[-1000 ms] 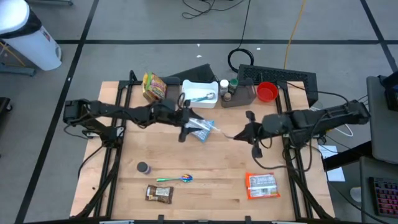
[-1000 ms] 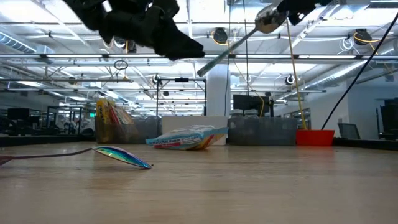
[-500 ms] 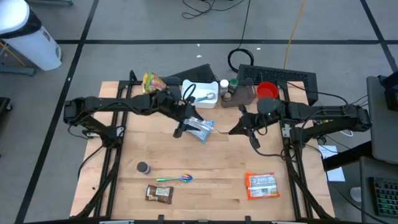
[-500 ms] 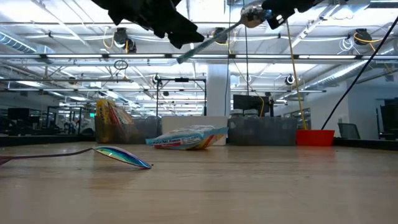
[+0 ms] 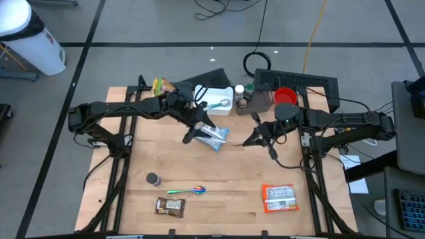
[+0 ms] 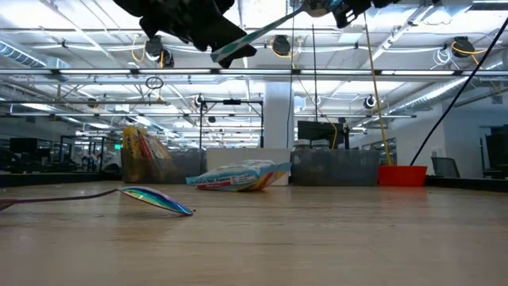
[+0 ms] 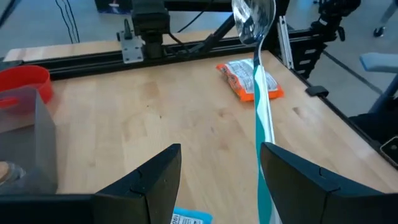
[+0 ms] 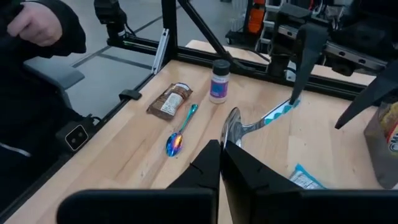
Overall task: Pick & Place Food Item
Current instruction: Put the white and blue spoon into the white bin
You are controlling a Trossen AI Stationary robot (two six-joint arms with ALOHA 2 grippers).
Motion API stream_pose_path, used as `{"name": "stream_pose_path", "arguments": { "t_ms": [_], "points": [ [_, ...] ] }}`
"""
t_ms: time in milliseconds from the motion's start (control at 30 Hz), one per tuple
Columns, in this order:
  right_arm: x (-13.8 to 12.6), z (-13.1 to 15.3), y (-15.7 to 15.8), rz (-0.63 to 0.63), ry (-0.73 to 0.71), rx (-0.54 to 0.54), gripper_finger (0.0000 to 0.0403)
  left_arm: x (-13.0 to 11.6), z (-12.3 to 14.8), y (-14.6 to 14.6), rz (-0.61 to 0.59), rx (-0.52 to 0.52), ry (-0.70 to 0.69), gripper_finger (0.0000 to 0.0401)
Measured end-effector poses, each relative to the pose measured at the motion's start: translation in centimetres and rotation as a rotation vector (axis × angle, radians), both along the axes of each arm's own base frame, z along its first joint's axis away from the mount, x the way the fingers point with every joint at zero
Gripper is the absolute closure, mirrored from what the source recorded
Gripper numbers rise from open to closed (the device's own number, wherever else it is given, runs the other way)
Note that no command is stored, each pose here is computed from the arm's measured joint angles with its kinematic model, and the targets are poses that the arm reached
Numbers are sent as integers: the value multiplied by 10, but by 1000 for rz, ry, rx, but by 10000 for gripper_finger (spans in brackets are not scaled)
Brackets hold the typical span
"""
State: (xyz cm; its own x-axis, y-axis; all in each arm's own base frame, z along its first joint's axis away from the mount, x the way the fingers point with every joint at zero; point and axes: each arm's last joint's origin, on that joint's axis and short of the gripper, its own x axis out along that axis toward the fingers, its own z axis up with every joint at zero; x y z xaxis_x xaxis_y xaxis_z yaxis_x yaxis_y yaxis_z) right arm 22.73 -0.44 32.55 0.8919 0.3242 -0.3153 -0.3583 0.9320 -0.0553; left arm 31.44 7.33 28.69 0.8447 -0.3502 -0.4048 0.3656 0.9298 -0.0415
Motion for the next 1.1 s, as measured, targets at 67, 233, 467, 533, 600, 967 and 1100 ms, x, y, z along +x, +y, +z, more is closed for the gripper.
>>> {"name": "stream_pose_path", "arguments": {
  "t_ms": [67,233,467,533,600,967,1100],
  "points": [
    [0,0,-2,-10,-1,0,403,0,0,-1,-20,-18,-2,176],
    [0,0,-10,-46,-3,-3,403,0,0,-5,-47,-30,-2,176],
    [-1,1,-16,-60,-15,-14,403,1,0,-7,-34,-15,0,176],
    [-1,1,-16,-58,-18,-22,403,2,-1,-6,6,5,10,176],
    [-1,1,-16,-59,-21,-23,403,2,-1,-5,33,18,22,176],
    [-1,1,-15,-58,-16,-21,403,3,1,-5,37,35,-5,283],
    [-1,1,-15,-58,-14,-19,403,3,1,-5,34,50,-12,325]
  ]
}}
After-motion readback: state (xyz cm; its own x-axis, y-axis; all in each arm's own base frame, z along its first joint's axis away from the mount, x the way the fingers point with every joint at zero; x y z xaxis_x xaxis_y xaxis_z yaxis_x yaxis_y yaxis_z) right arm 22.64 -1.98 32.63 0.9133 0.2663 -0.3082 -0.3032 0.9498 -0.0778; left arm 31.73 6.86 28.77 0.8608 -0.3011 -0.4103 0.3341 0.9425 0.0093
